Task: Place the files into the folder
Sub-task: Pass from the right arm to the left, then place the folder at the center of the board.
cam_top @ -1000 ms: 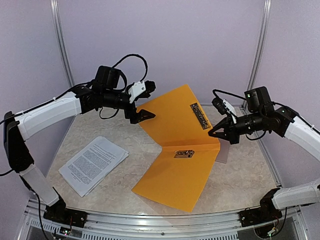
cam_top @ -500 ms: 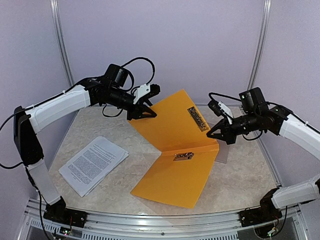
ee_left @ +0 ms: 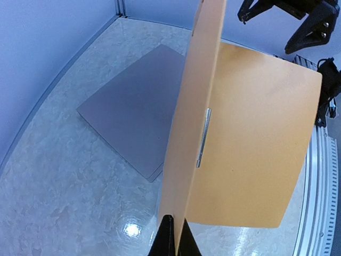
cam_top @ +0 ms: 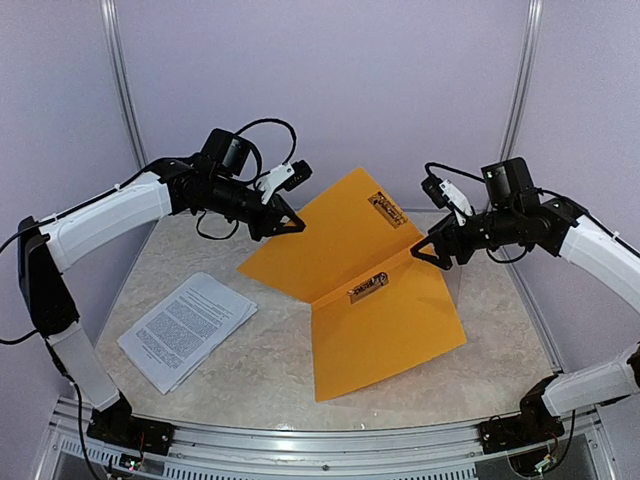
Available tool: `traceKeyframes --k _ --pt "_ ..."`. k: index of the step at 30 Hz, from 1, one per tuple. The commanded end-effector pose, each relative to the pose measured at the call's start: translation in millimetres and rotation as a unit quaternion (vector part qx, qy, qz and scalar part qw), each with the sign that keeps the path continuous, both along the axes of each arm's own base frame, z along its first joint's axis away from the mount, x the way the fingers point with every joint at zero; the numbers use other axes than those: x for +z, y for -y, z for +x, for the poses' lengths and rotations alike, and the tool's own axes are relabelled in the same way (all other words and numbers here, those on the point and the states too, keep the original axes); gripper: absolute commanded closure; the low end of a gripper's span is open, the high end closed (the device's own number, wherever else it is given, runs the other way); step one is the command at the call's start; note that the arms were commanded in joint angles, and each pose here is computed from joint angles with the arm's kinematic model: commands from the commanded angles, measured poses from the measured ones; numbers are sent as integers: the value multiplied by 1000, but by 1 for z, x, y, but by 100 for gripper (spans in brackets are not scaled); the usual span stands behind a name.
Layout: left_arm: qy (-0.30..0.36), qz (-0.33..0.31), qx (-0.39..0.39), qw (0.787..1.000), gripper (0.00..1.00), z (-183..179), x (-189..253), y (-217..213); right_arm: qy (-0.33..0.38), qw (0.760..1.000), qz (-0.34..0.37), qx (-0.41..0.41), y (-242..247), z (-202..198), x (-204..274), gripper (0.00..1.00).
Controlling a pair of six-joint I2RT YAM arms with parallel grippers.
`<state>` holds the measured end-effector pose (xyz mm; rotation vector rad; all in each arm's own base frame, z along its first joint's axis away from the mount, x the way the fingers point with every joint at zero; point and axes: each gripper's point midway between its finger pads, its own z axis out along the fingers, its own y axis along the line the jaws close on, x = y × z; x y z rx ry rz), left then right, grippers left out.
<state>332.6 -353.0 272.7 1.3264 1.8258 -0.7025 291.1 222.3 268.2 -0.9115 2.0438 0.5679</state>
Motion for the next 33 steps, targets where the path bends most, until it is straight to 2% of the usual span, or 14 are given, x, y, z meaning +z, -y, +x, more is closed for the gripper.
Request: traceKeyframes --k 1,4,7,11,17,22,29,33 --pt "-76 -28 106 991 100 11 27 -7 10 999 -8 -41 9 17 10 18" --pt "-165 -37 159 973 100 14 20 -7 9 998 -17 -54 12 22 9 16" --pt "-249 -56 170 952 100 5 13 1 8 998 -22 -63 14 26 7 16" --pt "-325 -91 190 922 100 -4 4 8 -2 998 -21 -62 11 28 0 16" --pt "-424 -162 216 864 100 -26 -13 8 -24 999 -4 -38 -1 24 -20 19" --pt "-440 -192 280 832 100 -39 -35 -12 -49 999 7 -18 -18 17 -45 21" --pt "-378 -167 409 813 100 -49 -80 -74 -107 994 -7 9 -51 -4 -104 25" --pt "-350 -162 465 797 100 -56 -107 -104 -115 993 -9 12 -65 -7 -117 27"
